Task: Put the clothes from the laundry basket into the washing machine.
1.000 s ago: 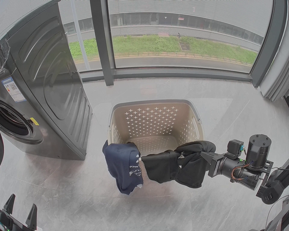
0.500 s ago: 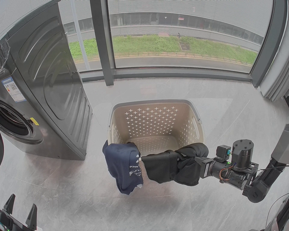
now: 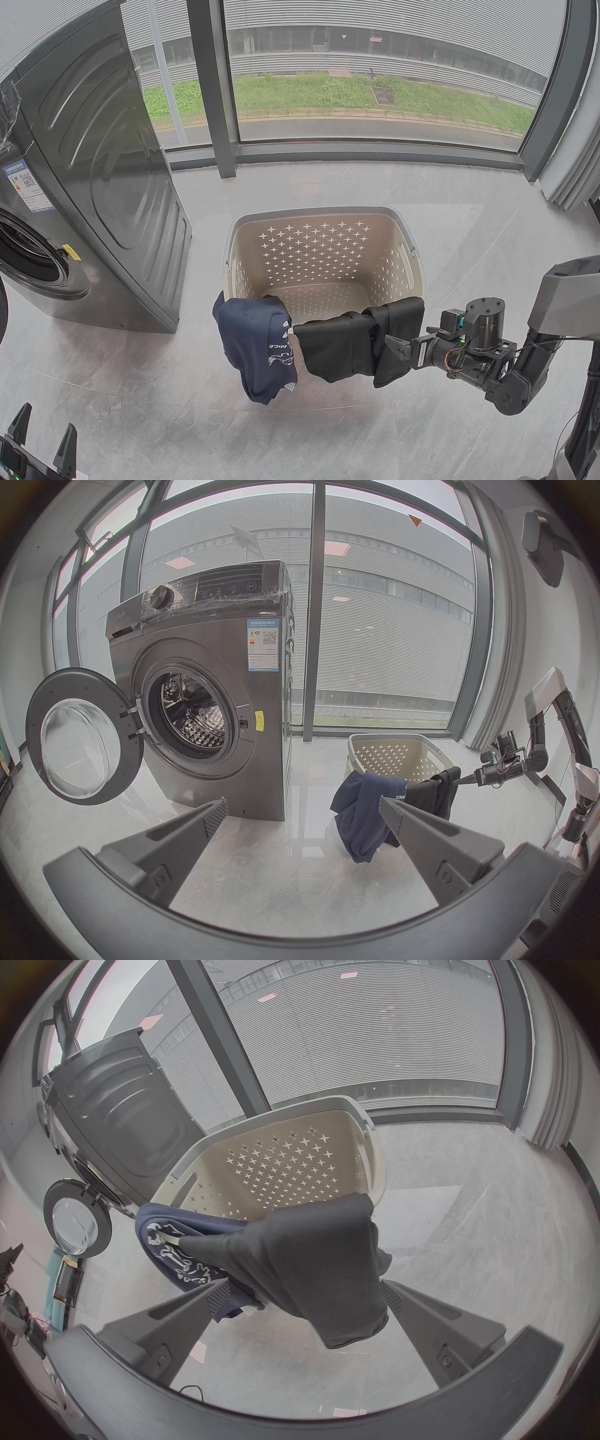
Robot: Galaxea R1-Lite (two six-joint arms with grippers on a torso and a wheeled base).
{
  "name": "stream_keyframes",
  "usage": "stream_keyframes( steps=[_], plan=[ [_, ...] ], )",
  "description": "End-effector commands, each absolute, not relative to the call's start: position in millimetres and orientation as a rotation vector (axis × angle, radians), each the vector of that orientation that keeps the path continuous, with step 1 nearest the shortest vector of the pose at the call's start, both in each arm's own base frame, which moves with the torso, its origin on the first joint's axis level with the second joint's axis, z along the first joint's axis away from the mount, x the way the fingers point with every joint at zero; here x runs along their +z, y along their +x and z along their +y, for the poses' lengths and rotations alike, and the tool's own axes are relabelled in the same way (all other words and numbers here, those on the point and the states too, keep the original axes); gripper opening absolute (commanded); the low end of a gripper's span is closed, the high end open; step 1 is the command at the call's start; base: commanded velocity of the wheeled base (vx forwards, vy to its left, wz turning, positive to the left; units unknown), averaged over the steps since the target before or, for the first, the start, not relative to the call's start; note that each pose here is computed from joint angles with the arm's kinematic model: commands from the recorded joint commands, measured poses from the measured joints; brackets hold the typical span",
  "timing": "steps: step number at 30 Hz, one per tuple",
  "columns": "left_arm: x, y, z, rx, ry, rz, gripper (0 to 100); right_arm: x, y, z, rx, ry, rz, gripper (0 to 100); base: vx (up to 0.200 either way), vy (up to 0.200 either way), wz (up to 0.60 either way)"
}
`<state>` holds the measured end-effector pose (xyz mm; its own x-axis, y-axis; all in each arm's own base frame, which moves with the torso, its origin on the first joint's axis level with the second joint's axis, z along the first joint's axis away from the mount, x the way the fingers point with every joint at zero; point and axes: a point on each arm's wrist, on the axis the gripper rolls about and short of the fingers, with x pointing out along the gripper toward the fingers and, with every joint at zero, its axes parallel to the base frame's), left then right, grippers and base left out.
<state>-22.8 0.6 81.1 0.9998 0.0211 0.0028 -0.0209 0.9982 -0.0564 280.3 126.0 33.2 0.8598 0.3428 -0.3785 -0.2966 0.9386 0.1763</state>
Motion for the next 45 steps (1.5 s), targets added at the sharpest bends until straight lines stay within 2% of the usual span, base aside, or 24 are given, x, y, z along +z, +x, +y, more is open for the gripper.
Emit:
stream_keyframes(
  steps=[1,16,17,31,38,45],
  plan=[
    [76,-22,1,0.022,-0.057,0.006,100,18,292,122,0.308,0.104,0.444,100,0.000,0.000,0.00],
    [76,-22,1,0.022,-0.057,0.006,100,15,321,129,0.337,0.115,0.377,100,0.000,0.000,0.00],
    [76,-22,1,0.022,-0.057,0.006,100,16,321,131,0.341,0.117,0.365,0,0.000,0.000,0.00],
    [76,-22,1,0.023,-0.057,0.005,100,22,297,140,0.405,0.116,0.319,0,0.000,0.000,0.00],
    [76,-22,1,0.022,-0.057,0.006,100,57,283,134,0.408,0.141,0.213,0,0.000,0.000,0.00],
    [76,-22,1,0.022,-0.057,0.006,100,109,259,133,0.454,0.175,0.072,0,0.000,0.000,0.00]
  ],
)
